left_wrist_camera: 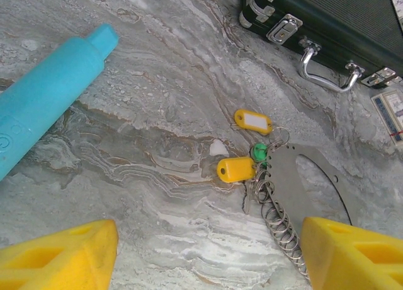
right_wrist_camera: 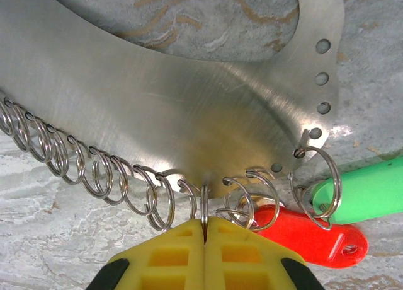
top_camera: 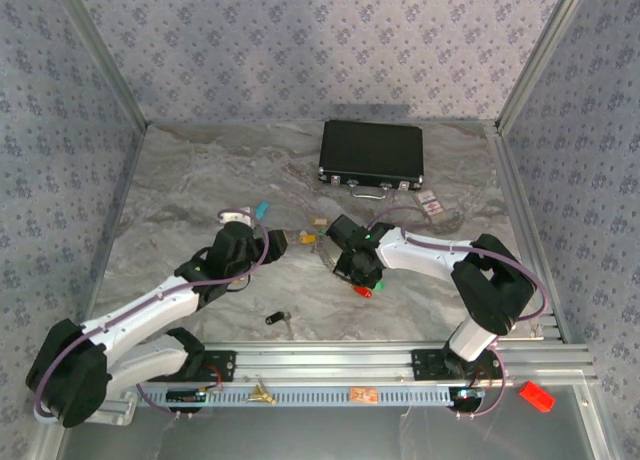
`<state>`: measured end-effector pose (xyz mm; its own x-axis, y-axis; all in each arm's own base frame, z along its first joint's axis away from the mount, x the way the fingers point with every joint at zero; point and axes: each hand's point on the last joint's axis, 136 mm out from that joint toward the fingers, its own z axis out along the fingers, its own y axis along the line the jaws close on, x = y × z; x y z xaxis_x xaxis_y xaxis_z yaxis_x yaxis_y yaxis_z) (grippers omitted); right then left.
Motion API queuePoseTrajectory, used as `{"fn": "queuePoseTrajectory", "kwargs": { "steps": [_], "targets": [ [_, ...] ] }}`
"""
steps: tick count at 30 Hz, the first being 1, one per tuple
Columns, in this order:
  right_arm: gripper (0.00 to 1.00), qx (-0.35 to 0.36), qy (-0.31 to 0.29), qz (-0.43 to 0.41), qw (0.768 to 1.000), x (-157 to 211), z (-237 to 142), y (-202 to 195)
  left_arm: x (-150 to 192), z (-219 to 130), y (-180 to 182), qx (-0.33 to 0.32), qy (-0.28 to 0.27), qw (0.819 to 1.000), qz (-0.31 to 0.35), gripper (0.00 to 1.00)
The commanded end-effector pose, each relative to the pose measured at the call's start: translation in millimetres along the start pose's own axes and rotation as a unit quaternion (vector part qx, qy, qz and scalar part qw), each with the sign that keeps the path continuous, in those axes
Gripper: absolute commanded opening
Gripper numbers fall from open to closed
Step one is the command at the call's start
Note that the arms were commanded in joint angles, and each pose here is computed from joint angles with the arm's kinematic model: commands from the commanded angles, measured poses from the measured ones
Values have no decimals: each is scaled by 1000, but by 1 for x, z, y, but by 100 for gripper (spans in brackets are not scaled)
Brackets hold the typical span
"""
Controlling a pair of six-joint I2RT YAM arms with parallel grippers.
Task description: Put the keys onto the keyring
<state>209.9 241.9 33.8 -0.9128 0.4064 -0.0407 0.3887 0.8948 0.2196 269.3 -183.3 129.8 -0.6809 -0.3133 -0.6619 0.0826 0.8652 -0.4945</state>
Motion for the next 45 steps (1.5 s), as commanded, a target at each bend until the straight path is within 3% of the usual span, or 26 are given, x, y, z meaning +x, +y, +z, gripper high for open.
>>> {"fn": "queuePoseTrajectory", "kwargs": {
  "steps": [1,14,22,28,39,45],
  "targets": [
    [0,-4,-11,-27,1000,-5,-9,2,-1,-4,2,-5,-8,1000,2,76],
    [0,2,4,-59,998,-6,-2,-2,0,-7,8,-13,-10,1000,-2,75],
    [14,11,2,-58,998,-7,3,-4,-1,-9,8,-13,-14,1000,-3,74],
    [16,15,2,-60,998,-7,5,-4,-1,-9,8,-13,-15,1000,-3,74],
    [4,24,-16,-69,997,-13,-6,-6,-4,-13,8,-13,-21,1000,-3,73],
    [0,1,-58,-138,989,-26,-34,6,-10,-19,8,-12,-35,999,5,73]
  ]
}}
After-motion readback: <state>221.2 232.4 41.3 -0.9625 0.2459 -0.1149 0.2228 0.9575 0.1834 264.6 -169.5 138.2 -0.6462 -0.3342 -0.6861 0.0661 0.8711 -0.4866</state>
